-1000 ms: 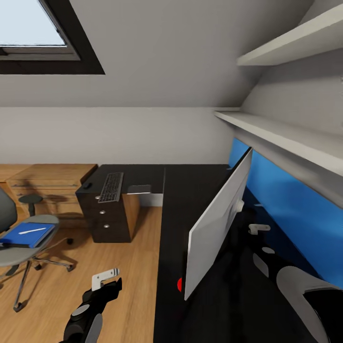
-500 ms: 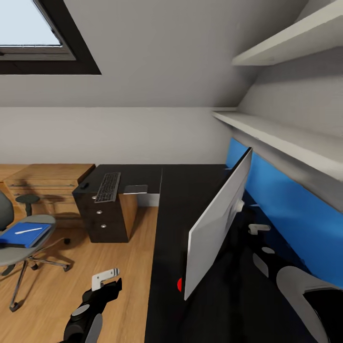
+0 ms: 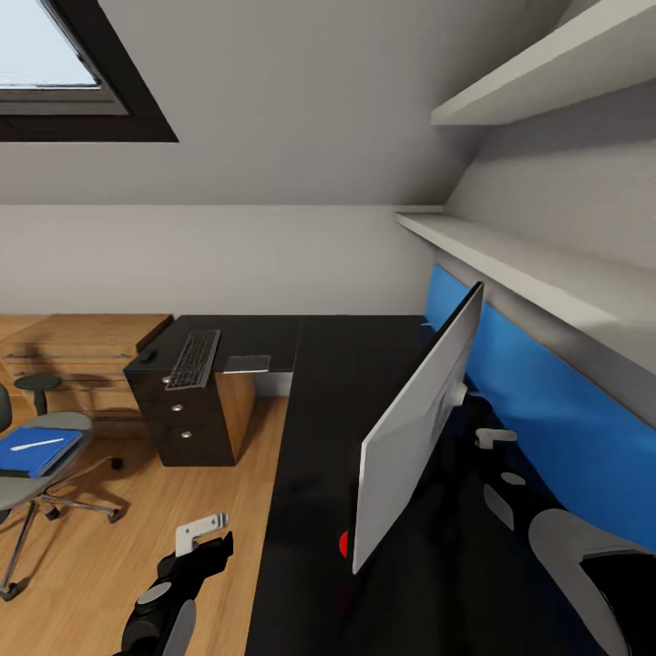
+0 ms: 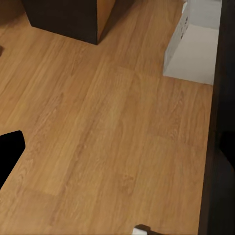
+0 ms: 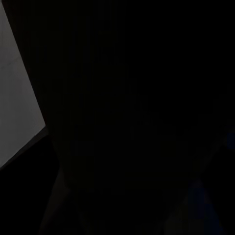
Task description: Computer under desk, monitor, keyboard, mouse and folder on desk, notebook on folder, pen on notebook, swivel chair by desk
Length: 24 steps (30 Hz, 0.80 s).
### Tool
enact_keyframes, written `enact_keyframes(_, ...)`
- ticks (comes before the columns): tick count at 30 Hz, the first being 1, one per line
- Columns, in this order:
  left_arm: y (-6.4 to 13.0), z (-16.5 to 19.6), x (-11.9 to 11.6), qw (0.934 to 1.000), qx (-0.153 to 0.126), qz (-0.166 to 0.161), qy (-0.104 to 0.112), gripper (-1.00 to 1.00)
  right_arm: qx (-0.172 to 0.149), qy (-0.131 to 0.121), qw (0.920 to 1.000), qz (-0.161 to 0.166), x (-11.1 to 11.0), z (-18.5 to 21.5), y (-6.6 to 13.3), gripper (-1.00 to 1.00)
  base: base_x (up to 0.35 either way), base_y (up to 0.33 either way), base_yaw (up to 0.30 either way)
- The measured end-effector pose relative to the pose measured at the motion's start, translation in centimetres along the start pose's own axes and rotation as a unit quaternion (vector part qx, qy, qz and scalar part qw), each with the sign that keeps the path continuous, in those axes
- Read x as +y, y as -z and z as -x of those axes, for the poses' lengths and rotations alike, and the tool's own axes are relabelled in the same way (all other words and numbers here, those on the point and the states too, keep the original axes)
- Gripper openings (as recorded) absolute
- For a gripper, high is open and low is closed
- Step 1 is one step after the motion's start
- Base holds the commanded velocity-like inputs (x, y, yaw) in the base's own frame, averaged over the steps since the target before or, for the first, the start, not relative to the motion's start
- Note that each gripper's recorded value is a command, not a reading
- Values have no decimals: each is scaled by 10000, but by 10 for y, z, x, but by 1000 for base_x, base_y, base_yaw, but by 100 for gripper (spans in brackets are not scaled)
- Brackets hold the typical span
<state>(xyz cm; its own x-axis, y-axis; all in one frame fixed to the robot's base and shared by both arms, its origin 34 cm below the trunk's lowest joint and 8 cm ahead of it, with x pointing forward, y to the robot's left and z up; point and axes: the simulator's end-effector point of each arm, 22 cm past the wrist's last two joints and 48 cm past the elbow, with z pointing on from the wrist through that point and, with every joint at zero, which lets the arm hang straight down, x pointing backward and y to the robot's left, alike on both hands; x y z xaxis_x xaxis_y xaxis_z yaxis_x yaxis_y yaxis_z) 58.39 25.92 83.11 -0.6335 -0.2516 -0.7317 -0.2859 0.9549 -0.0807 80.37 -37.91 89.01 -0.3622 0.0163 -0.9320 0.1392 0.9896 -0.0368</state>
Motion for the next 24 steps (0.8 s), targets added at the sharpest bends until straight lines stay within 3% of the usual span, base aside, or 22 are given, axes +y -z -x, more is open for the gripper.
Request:
enact_keyframes(10, 0, -1, 0, 10000, 14, 4, -11, 100, 0, 5, 10000, 4, 0, 0, 0, -100, 22, -5, 0)
enact_keyframes(17, 0, 0, 0, 10000, 5, 0, -3, 100, -1, 4, 10000, 5, 0, 0, 0, -100, 174, -161, 0)
enact_keyframes(24, 0, -1, 0, 10000, 14, 4, -10, 100, 1, 7, 10000, 6, 1, 0, 0, -100, 30, -34, 0)
